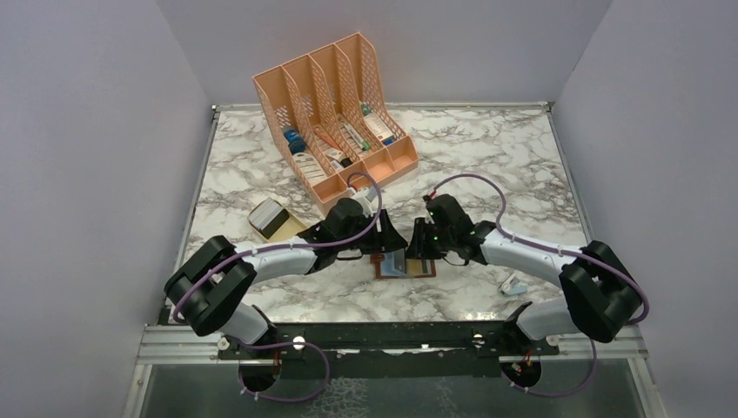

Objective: Put the credit cards into the card holder
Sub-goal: Insert the credit card into the card holder, then turn over the card slot in the card holder.

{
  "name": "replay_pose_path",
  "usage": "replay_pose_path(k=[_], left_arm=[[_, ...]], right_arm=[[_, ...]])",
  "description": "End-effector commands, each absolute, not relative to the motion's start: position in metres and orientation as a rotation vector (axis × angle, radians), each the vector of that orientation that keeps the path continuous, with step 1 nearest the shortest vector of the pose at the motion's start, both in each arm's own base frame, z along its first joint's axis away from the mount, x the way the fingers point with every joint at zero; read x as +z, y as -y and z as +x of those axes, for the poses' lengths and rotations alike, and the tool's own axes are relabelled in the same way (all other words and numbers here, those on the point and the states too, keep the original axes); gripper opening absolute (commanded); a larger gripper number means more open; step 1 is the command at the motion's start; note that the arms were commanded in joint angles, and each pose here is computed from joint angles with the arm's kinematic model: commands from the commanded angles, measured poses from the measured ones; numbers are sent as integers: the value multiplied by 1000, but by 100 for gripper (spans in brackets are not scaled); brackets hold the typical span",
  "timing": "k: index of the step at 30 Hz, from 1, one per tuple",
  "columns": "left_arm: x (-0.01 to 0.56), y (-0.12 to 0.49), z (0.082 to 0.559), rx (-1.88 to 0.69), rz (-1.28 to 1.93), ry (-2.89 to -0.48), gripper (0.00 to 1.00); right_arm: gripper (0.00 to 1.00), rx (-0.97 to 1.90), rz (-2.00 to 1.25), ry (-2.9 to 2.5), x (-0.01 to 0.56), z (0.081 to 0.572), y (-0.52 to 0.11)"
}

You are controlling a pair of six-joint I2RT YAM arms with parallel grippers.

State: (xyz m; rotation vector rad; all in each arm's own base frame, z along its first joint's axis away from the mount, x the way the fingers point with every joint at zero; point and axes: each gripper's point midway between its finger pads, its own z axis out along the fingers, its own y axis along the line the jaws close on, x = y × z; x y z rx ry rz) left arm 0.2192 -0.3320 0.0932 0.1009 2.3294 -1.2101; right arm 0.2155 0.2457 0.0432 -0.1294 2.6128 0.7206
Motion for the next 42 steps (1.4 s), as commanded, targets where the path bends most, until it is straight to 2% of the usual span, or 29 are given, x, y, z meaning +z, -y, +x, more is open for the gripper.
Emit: replay_pose_path(k=[1, 24, 30, 32, 36, 39, 42], left_arm=[[117, 353, 221, -1343, 125, -2270, 59], [114, 388, 218, -1405, 179, -2278, 59], [101, 380, 216, -1358, 174, -2297, 51], [95, 374, 215, -1329, 162, -2313, 49], [81, 354, 220, -1174, 130, -2358, 48], [67, 331, 226, -965, 145, -2423, 40], [59, 310, 228, -816, 144, -2450, 30]], right_arm=[[27, 632, -105, -2573, 52, 218, -231], [28, 621, 56, -2397, 105, 209, -196], [29, 687, 12, -2421, 93, 204, -207], [32, 682, 21, -2448, 86, 204, -208], [47, 659, 19, -2471, 75, 208, -211], [54, 640, 19, -2482, 71, 213, -213], [56, 644, 15, -2492, 66, 216, -217]])
